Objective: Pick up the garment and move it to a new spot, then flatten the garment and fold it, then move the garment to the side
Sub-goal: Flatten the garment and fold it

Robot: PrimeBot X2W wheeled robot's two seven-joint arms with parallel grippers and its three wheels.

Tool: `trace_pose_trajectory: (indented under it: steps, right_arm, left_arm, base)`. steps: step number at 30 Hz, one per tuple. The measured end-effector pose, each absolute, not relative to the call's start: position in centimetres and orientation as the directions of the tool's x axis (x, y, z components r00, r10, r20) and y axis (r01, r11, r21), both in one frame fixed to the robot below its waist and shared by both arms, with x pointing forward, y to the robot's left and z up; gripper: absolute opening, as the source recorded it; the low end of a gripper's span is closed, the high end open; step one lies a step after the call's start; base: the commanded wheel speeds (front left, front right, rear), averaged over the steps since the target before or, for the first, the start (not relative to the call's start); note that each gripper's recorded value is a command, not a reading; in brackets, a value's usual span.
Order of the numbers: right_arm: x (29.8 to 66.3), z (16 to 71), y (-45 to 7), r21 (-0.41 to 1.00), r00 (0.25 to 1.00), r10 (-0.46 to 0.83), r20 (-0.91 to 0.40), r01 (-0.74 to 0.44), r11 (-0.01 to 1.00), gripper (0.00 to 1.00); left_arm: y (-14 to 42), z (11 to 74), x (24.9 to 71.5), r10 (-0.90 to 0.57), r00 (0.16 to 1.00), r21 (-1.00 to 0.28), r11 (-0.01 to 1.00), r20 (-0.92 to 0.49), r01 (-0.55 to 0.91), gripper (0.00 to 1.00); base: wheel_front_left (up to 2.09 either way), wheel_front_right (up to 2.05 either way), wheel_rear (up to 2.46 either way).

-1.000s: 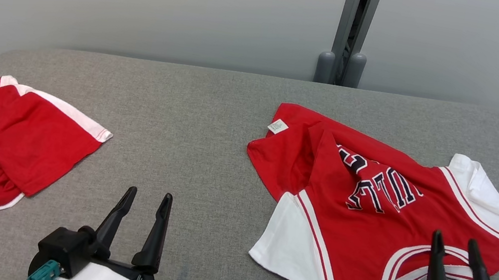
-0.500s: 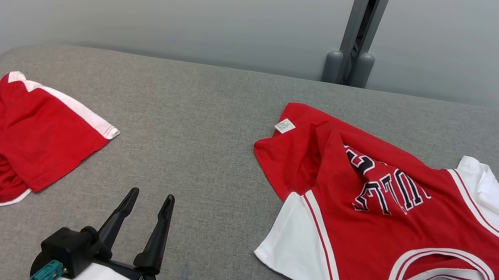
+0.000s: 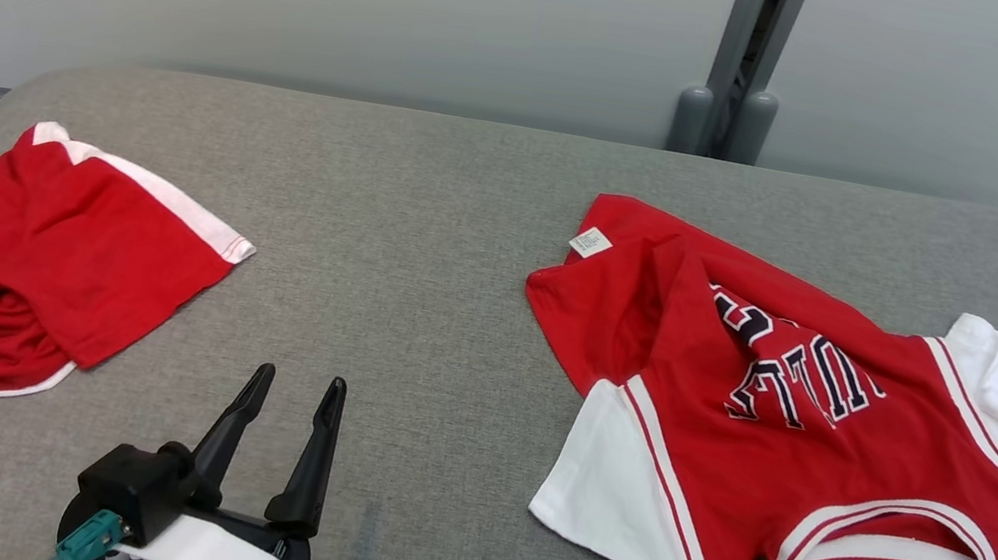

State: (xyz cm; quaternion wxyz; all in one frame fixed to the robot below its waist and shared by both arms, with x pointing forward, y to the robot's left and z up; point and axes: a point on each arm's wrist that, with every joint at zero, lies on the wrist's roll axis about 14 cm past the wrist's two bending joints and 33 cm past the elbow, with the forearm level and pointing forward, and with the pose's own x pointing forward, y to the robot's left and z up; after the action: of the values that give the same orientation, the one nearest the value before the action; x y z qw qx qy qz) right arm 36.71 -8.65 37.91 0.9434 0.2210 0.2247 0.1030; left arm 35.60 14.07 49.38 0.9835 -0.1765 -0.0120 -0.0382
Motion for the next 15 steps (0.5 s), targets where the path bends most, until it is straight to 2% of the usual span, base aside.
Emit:
trace_pose_trajectory:
  steps: [5, 10, 15]
  right_arm:
    - [37.4, 38.3, -11.2, 0.396, 0.903, 0.225, -0.367, -0.068, 0.916, 0.0]
    - [38.3, 40.0, -18.2, 0.299, 0.944, 0.06, -0.325, 0.042, 0.953, 0.0]
    - [37.8, 41.9, -23.2, 0.228, 0.952, -0.063, -0.3, 0.136, 0.964, 0.0]
  left_arm:
    - [13.4, 49.3, 36.0, -0.093, 0.995, -0.348, 0.932, 0.035, 0.1, 1.0]
    - [11.9, 49.5, 36.8, -0.137, 0.99, -0.35, 0.926, 0.042, 0.143, 1.0]
    - [10.4, 49.5, 37.5, -0.182, 0.982, -0.352, 0.917, 0.046, 0.187, 1.0]
  base:
    - [0.0, 0.0, 0.0]
    - [0.0, 0.0, 0.0]
    - [0.0, 0.0, 0.0]
